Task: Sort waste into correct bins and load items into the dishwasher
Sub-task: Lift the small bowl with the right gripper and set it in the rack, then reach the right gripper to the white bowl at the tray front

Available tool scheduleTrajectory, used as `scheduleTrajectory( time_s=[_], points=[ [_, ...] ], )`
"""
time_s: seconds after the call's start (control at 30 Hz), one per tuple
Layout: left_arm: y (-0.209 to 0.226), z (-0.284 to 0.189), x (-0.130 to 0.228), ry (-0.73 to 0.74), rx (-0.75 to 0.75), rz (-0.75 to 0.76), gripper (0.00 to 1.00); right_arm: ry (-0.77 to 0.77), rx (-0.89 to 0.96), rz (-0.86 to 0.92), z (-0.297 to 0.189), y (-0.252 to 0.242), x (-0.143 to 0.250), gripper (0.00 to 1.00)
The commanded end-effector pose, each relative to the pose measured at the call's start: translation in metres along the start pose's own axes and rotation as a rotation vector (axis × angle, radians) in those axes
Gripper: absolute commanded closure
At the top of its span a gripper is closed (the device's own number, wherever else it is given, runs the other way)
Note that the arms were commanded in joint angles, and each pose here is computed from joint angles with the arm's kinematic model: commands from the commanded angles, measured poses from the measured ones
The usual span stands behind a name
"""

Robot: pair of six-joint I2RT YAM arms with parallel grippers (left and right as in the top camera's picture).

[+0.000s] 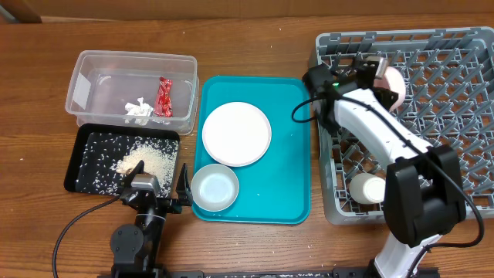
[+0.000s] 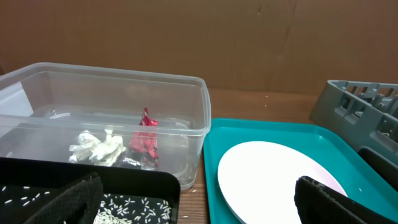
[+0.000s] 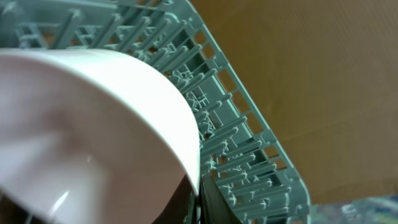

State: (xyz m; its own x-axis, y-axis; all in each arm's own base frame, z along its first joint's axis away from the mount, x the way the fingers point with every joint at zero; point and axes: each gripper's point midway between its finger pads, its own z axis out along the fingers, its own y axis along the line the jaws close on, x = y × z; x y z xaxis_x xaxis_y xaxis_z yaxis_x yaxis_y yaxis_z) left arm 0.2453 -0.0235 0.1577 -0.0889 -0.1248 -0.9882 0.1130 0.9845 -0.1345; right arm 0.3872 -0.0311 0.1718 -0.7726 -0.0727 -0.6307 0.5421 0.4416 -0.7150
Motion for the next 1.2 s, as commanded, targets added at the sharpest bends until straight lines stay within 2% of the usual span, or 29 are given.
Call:
scheduleTrajectory(
  time_s=[0.0, 0.07, 0.1, 0.13, 0.2, 0.43, 0.63, 0.8, 0.93, 1.0, 1.17],
  points=[
    [0.002, 0.0, 0.0, -0.003, -0.005, -0.01, 0.0, 0.002, -0.042, -0.039, -0.015, 0.013, 0.008, 0.96],
    [0.002, 0.0, 0.0, -0.003, -0.005, -0.01, 0.0, -0.004, -0.045, -0.038, -0.022, 0.011, 0.01, 0.94],
    [0.002, 0.0, 0.0, -0.003, -0.005, -0.01, 0.0, -0.008, -0.05, -0.039, -0.025, 0.01, 0.009, 0.87],
    [0.002, 0.0, 0.0, -0.003, -0.005, -0.01, 0.0, -0.004, -0.072, -0.032, -0.032, 0.007, 0.006, 0.75],
    [0.002, 0.0, 0.0, -0.003, -0.005, -0.01, 0.0, 0.001, -0.102, -0.014, -0.04, 0.001, 0.001, 0.66],
    [0.002, 0.0, 0.0, -0.003, -0.005, -0.01, 0.0, 0.056, -0.345, 0.087, -0.089, -0.005, -0.012, 0.54],
    [0.002, 0.0, 0.0, -0.003, -0.005, -0.01, 0.0, 0.139, -0.59, 0.095, -0.135, 0.024, 0.003, 0.51],
    [0.002, 0.0, 0.0, -0.003, -0.006, -0.01, 0.0, 0.264, -0.888, 0.078, -0.189, 0.067, 0.019, 0.51],
    [0.002, 0.0, 0.0, -0.003, -0.005, -0.01, 0.0, 0.298, -1.12, 0.055, -0.229, 0.097, 0.022, 0.45],
    [0.002, 0.0, 0.0, -0.003, -0.005, -0.01, 0.0, 0.316, -1.17, 0.057, -0.236, 0.108, 0.027, 0.45],
    [0.002, 0.0, 0.0, -0.003, -0.005, -0.01, 0.0, 0.359, -1.131, 0.04, -0.214, 0.138, 0.05, 0.45]
  ],
)
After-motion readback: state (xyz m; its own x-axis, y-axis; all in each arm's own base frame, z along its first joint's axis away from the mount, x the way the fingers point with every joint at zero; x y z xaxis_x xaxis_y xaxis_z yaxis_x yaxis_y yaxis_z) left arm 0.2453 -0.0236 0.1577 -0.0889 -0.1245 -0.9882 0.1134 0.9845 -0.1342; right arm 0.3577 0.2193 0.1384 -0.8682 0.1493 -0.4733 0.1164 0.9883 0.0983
